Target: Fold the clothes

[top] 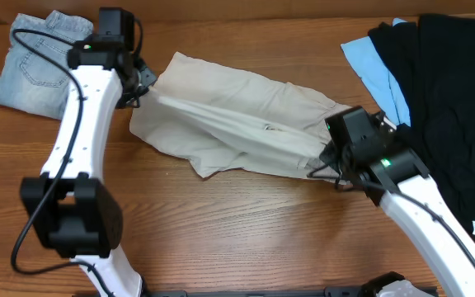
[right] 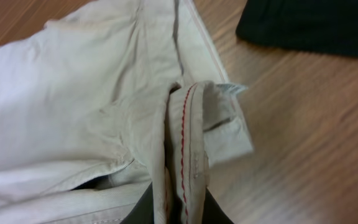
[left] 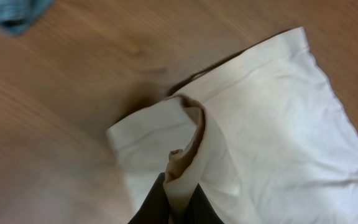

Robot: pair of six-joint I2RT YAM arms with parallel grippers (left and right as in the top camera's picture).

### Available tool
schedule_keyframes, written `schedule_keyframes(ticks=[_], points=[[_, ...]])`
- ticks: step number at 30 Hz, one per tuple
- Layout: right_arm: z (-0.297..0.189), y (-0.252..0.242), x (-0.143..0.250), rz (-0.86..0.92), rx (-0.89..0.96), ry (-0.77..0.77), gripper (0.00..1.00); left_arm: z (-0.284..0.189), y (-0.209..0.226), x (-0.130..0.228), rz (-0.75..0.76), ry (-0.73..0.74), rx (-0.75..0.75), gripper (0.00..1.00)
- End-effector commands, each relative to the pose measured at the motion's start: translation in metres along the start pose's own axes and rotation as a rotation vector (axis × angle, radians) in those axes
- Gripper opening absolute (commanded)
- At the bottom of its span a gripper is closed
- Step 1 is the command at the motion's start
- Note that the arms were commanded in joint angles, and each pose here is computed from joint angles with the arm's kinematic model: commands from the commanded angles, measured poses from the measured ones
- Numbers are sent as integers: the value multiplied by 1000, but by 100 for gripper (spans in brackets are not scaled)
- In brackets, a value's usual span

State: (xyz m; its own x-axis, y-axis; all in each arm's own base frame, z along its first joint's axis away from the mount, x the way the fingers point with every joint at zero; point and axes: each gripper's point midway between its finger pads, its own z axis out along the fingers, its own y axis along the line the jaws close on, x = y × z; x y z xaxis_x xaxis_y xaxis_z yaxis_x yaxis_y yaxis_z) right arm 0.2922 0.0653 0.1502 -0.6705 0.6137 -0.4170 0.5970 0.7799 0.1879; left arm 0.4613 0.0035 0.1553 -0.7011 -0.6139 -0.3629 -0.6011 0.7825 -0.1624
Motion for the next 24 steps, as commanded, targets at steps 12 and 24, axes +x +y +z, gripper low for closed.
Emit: schedule_keyframes(ticks=[12,24], points=[[90,2,-66,61,100,-177,17,56,-74,-6,61,-148,92,4],[101,40,-92,-73,-9,-261,100,46,-83,-35,118,-258,105,100]])
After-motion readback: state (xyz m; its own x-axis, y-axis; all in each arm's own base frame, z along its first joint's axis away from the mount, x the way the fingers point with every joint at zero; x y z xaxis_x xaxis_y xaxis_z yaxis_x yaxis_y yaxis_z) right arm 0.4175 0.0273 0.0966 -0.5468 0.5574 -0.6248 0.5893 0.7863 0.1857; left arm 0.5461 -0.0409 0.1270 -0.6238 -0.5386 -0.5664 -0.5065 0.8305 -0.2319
